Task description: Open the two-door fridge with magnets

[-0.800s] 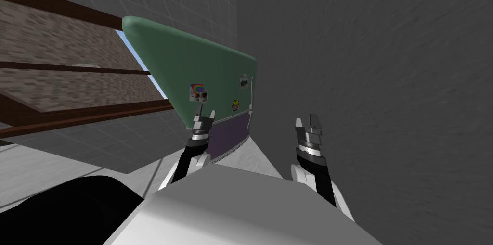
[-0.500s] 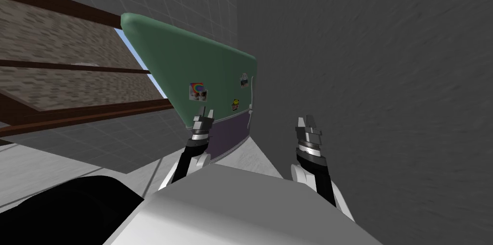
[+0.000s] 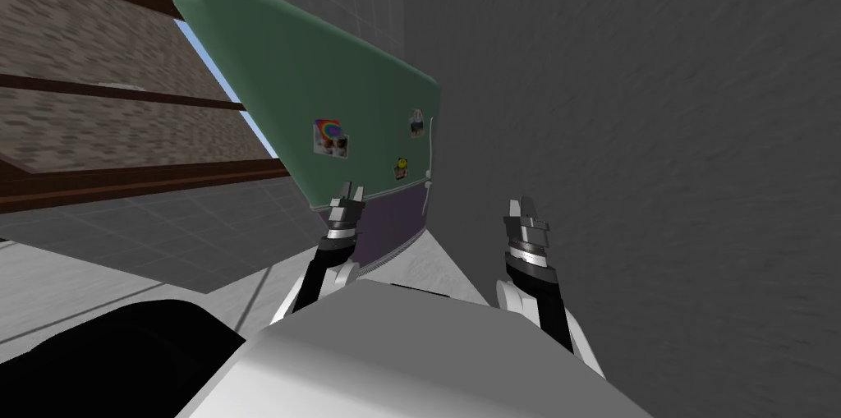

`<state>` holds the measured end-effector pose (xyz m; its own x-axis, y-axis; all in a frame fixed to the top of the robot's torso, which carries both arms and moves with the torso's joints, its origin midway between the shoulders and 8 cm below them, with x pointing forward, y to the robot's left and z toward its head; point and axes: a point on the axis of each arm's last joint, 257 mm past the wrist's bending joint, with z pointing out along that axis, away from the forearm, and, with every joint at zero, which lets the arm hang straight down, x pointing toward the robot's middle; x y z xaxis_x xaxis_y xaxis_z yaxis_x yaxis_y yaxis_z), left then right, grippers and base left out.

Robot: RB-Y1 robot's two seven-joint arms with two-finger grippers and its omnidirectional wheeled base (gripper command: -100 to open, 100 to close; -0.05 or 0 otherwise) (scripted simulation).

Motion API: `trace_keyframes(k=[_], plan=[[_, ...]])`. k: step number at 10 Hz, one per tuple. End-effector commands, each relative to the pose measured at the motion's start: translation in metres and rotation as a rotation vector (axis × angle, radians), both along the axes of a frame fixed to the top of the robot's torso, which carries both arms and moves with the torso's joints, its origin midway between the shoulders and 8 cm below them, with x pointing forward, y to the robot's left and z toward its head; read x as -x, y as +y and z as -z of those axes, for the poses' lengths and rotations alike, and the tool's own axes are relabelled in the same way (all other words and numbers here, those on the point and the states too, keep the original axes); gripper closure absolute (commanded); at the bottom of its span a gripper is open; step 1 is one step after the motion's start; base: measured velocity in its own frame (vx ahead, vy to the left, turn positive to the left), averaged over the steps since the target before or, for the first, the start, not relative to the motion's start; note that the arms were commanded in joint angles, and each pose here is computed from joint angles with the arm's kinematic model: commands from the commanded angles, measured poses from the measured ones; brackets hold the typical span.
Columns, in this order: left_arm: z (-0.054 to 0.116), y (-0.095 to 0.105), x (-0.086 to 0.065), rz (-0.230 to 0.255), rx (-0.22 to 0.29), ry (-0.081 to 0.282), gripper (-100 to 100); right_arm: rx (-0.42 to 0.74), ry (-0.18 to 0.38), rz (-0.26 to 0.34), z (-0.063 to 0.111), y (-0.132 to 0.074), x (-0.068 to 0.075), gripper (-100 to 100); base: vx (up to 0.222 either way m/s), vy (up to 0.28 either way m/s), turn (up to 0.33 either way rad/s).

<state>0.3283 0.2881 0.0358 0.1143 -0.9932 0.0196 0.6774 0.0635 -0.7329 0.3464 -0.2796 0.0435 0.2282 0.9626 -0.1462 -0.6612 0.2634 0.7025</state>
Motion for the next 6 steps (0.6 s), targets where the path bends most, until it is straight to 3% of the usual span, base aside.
trace_keyframes(k=[1,2,6], plan=[[0.000,0.000,0.000,0.000,0.000,0.000,0,0.000,0.000,0.000,0.000,0.000,0.000,0,0.000,0.000,0.000],[0.003,-0.004,-0.003,0.011,-0.033,0.011,-100,0.000,0.000,0.000,0.000,0.000,0.000,0,0.011,-0.002,-0.020],[0.023,-0.010,-0.025,0.017,-0.162,0.065,-100,0.000,0.001,0.000,0.000,0.000,0.000,0,0.034,-0.004,-0.069]])
